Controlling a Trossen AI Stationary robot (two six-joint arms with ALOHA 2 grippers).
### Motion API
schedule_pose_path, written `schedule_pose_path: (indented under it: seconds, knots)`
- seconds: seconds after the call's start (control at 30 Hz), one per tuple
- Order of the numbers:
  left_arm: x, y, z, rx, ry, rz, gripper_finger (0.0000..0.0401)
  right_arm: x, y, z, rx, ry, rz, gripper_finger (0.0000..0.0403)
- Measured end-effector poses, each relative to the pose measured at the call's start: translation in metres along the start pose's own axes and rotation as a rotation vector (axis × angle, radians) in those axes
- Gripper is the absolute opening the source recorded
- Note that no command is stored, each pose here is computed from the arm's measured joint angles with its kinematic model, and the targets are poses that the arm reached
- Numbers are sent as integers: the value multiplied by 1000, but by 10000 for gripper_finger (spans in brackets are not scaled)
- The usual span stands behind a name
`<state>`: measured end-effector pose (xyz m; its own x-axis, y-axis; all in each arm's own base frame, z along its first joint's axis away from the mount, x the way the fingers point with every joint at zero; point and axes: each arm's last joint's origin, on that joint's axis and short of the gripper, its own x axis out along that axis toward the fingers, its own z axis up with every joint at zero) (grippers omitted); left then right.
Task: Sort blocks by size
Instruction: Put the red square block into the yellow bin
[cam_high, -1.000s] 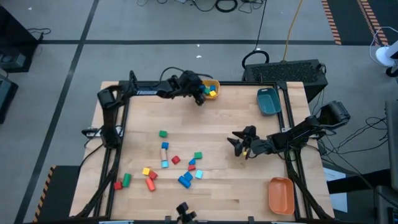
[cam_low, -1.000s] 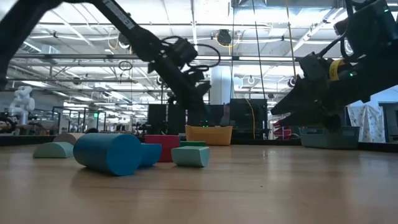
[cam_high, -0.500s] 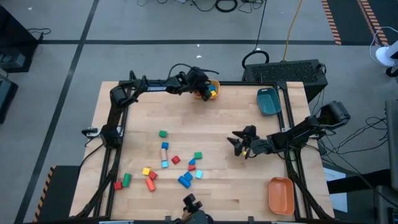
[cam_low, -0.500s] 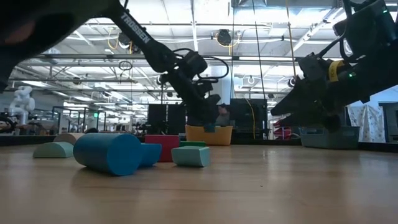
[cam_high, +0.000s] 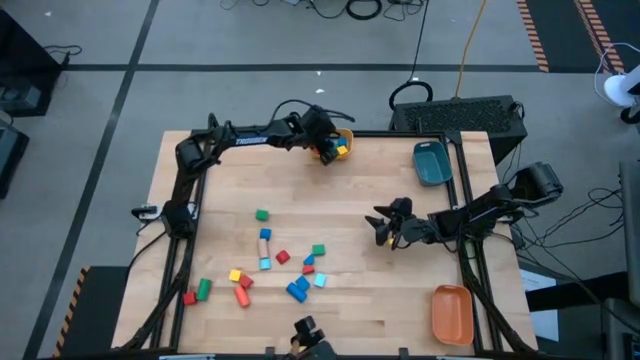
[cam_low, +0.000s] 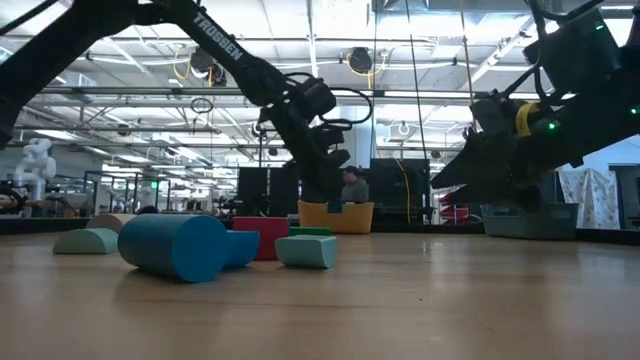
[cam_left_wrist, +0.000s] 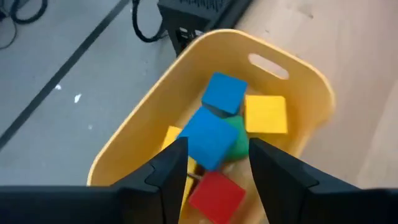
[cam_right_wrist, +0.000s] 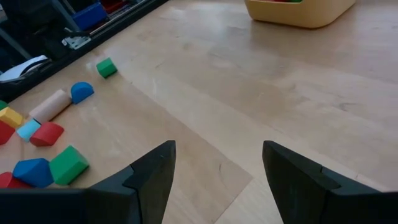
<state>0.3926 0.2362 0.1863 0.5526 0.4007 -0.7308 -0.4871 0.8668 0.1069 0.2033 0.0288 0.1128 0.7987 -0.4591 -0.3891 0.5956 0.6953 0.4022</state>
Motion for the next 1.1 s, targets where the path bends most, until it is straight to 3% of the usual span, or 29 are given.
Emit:
schedule_pose_path:
  seconds: [0.23, 0.33, 0.57, 0.8, 1.1]
  knots:
    - [-37, -15, 4, 64, 91, -67, 173, 1, -1, 1, -3, 1, -3, 228]
    - [-56, -25, 2, 74, 99, -157, 173, 1, -1, 1, -6, 1, -3, 228]
    - [-91, -57, -5, 133, 75, -218, 173, 1, -1, 1, -17, 1, -3, 228]
    - [-117, -91, -28, 187, 116, -280, 173, 1, -1, 1, -25, 2, -3, 228]
    - [-149, -128, -78, 183, 211, -344, 173, 1, -1, 1, -26, 2, -3, 228]
